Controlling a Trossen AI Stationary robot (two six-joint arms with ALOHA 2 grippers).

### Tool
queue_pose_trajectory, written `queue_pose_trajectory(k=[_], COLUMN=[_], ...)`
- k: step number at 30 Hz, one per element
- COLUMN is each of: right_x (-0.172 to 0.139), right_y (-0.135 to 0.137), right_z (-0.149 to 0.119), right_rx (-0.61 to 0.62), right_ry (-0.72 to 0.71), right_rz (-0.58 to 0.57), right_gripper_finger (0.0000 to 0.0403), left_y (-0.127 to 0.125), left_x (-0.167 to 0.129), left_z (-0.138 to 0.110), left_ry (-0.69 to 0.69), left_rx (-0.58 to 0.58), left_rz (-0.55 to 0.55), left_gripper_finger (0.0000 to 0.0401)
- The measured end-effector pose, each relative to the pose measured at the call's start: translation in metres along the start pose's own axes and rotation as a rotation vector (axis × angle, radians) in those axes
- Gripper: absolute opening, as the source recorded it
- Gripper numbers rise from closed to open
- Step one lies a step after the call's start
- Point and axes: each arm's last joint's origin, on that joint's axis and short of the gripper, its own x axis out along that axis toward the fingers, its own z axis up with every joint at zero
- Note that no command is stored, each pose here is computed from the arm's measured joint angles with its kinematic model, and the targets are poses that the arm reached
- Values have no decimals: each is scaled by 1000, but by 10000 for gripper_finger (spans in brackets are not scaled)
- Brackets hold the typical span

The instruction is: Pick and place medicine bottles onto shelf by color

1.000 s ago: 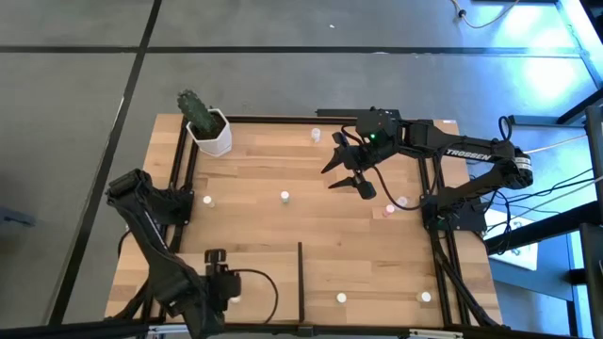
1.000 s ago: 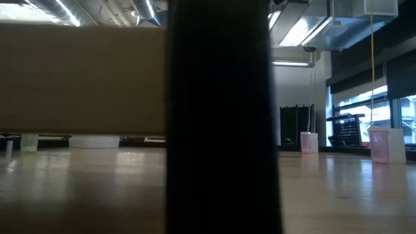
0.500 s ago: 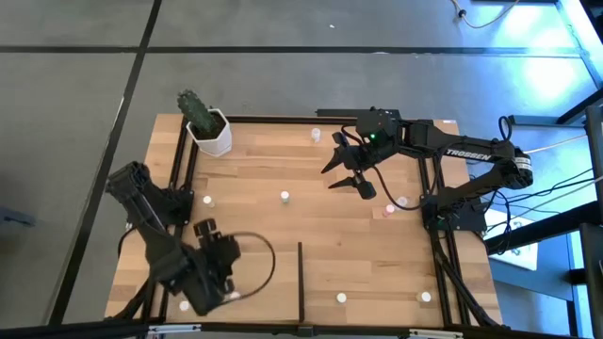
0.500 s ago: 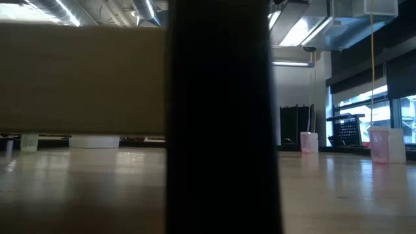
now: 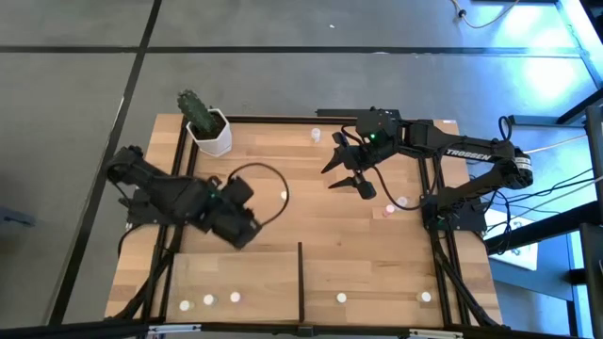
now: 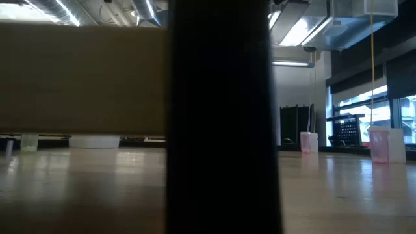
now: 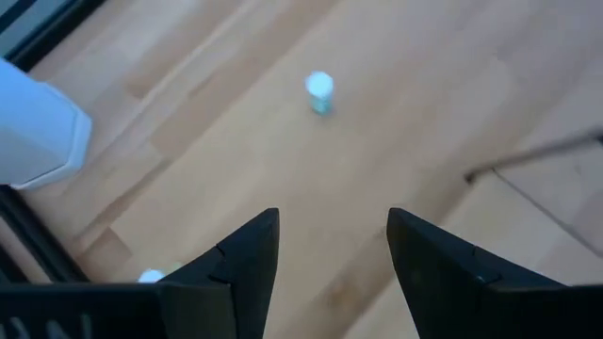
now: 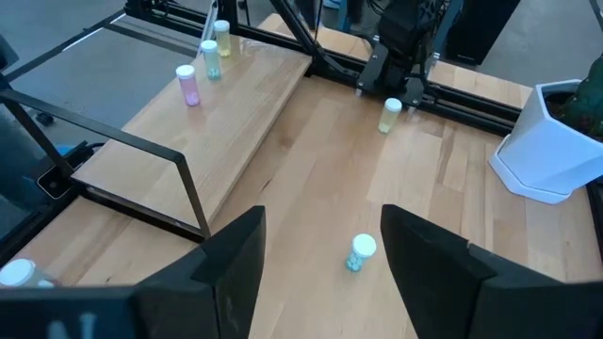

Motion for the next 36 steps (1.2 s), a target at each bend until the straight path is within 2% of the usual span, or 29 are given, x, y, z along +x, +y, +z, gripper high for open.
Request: queue_pose_trajectory(k=[5,12,19,22,28,36], right_x=[1,2,-2,-10,-36,-69], right_y=[1,2,2,4,16,40], right_z=[0,2,-8,-10,-23,-42], right_rx=[30,254,574,675,874,1114], right_ry=[0,-6,108,169,372,596], right_rz=[4,-18,-227,-319,-556,-688], right_gripper_finger=[214,214,214,214,214,214], left_y=[7,17,20,20,20,20], left_x=[9,12,11,11,11,11], left_z=[16,29,31,31,31,31], left_ry=[7,-1,-6,-6,-5,-6], left_rx=[-29,-31,-1,11,44,28], left_rz=[36,53,52,52,52,52], left_gripper_finger=[192,192,192,192,192,192])
